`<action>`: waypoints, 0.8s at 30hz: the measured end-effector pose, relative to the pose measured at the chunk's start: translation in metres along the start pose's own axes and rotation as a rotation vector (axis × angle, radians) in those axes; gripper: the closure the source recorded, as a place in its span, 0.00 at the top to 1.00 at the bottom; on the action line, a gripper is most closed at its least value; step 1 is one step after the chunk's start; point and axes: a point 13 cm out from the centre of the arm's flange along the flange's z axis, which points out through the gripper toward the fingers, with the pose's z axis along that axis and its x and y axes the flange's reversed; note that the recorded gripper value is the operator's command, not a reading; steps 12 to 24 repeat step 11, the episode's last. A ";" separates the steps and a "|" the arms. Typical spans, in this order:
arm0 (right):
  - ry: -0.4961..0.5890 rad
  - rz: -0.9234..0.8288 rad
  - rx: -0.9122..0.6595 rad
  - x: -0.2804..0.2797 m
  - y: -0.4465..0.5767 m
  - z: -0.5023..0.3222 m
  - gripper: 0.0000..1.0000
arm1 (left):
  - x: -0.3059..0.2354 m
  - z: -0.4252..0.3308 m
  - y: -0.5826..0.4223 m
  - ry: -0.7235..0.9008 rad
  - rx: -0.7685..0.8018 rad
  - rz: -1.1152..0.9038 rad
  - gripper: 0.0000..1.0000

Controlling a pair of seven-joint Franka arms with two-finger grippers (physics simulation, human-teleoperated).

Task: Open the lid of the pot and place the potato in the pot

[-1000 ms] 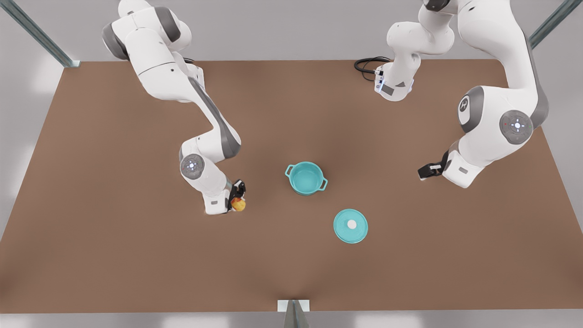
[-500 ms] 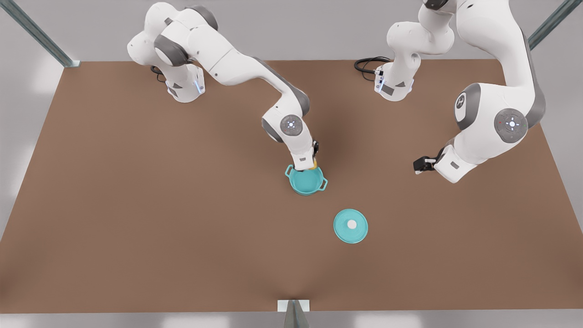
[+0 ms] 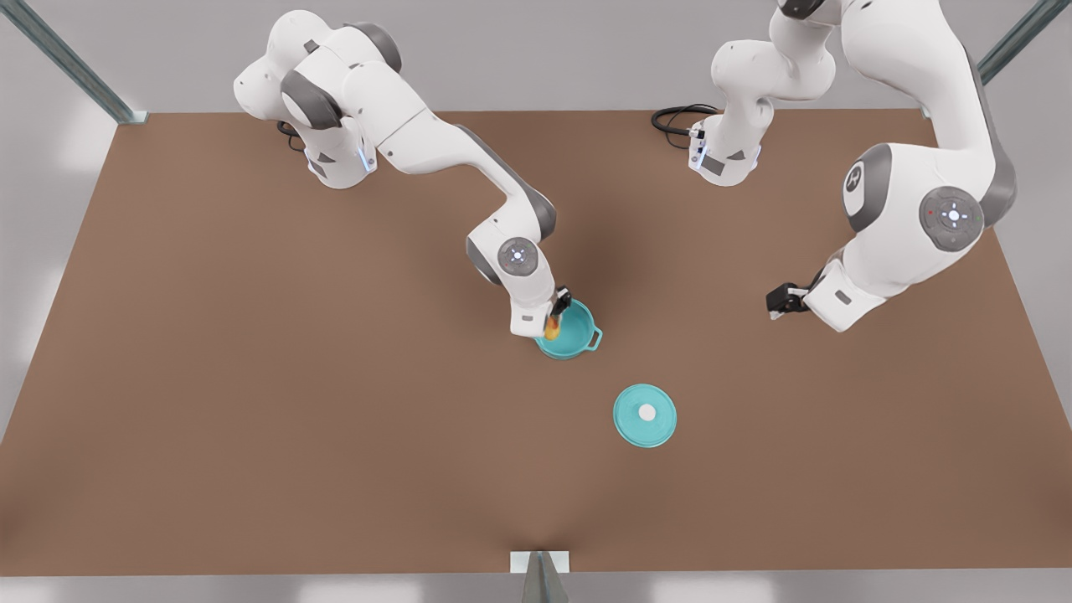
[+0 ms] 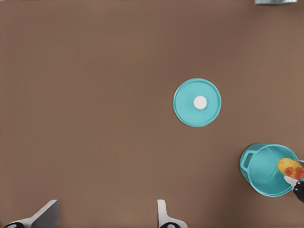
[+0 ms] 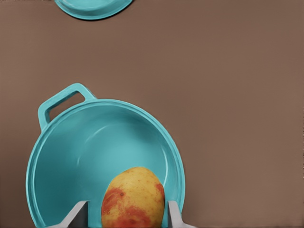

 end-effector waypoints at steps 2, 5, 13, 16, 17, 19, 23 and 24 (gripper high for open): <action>0.000 0.024 0.002 0.000 0.000 0.000 1.00 | 0.000 -0.001 -0.004 -0.002 -0.008 0.012 1.00; -0.092 0.149 0.023 -0.037 -0.083 -0.076 1.00 | -0.001 0.001 -0.006 -0.002 -0.014 0.018 1.00; -0.122 0.608 0.201 0.059 -0.490 -0.266 1.00 | -0.003 0.002 -0.005 -0.003 -0.011 0.011 1.00; -0.122 0.608 0.201 0.059 -0.490 -0.266 1.00 | -0.003 0.002 -0.005 -0.003 -0.011 0.011 1.00; -0.122 0.608 0.201 0.059 -0.490 -0.266 1.00 | -0.003 0.002 -0.005 -0.003 -0.011 0.011 1.00; -0.122 0.608 0.201 0.059 -0.490 -0.266 1.00 | -0.003 0.002 -0.005 -0.003 -0.011 0.011 1.00; -0.122 0.608 0.201 0.059 -0.490 -0.266 1.00 | -0.003 0.002 -0.005 -0.003 -0.011 0.011 1.00; -0.122 0.608 0.201 0.059 -0.490 -0.266 1.00 | -0.003 0.002 -0.005 -0.003 -0.011 0.011 1.00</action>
